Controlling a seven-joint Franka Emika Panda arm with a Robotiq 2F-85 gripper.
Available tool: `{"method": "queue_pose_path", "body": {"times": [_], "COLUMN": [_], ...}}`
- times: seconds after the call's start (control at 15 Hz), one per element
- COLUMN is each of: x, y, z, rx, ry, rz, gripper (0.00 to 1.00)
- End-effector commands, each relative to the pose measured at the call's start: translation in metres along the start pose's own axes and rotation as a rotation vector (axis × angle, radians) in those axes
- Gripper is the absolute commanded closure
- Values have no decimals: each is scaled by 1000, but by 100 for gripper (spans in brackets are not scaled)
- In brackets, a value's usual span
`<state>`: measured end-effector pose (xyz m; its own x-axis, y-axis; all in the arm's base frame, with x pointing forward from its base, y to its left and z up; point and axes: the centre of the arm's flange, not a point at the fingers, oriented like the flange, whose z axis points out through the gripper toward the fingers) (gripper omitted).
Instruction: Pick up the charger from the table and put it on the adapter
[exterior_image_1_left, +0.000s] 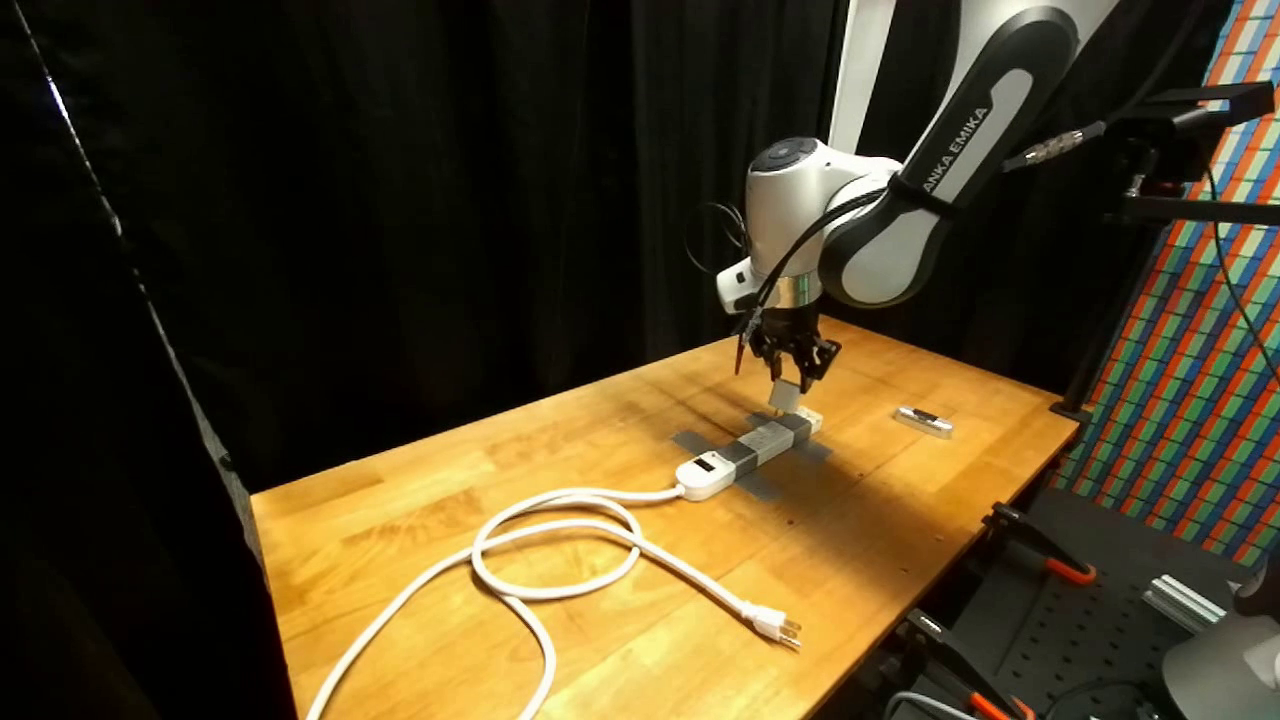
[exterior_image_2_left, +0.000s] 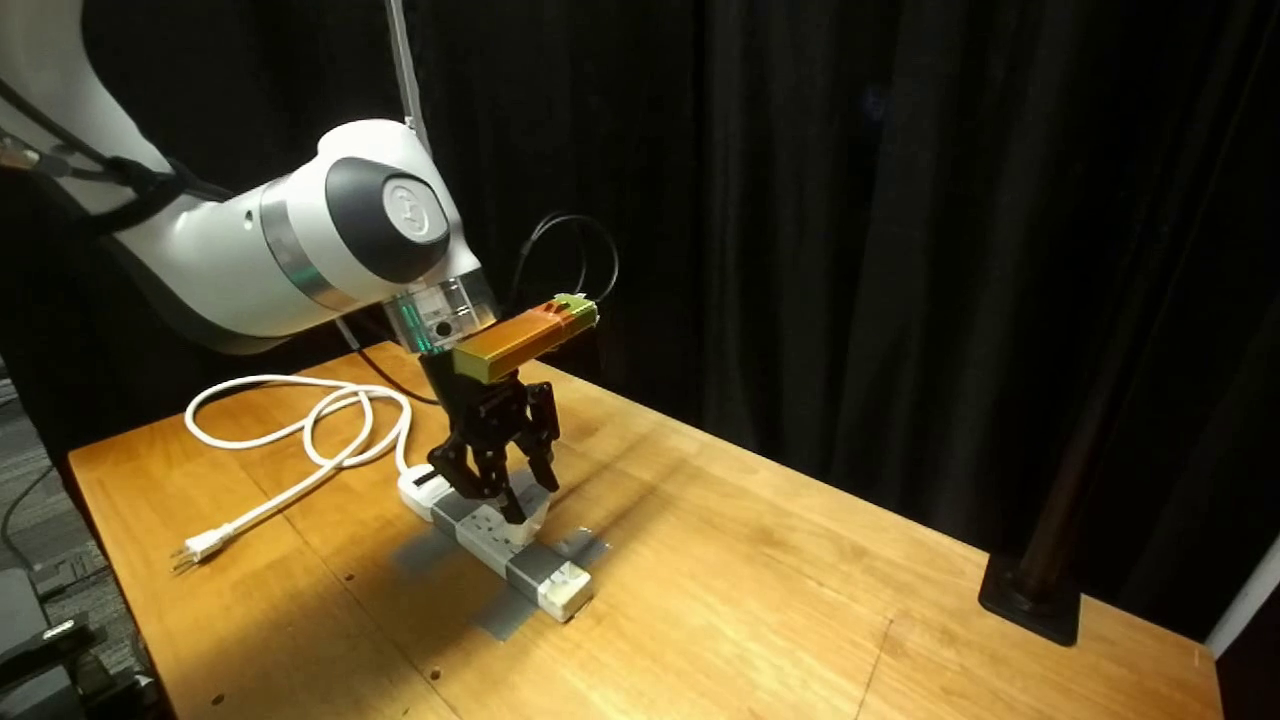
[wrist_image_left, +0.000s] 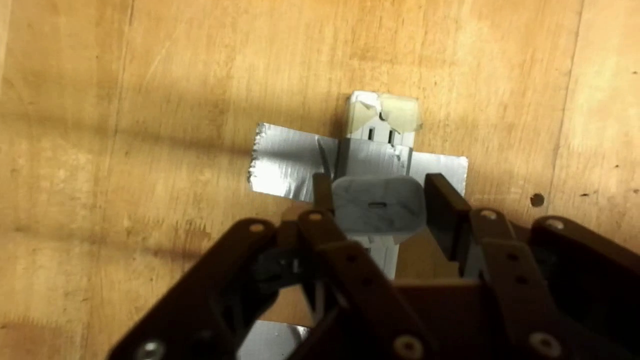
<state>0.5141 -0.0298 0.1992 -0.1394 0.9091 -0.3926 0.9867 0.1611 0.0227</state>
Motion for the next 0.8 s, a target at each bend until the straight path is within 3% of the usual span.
{"method": "queue_pose_path", "body": {"times": [0.0, 0.33, 0.73], "x": [12, 24, 35], "y": [-13, -18, -28], "z": [-7, -6, -3], "rx": [-46, -109, -108], "ry": [-3, -37, -53], "rz": [0, -15, -15], "gripper": [77, 77, 77]}}
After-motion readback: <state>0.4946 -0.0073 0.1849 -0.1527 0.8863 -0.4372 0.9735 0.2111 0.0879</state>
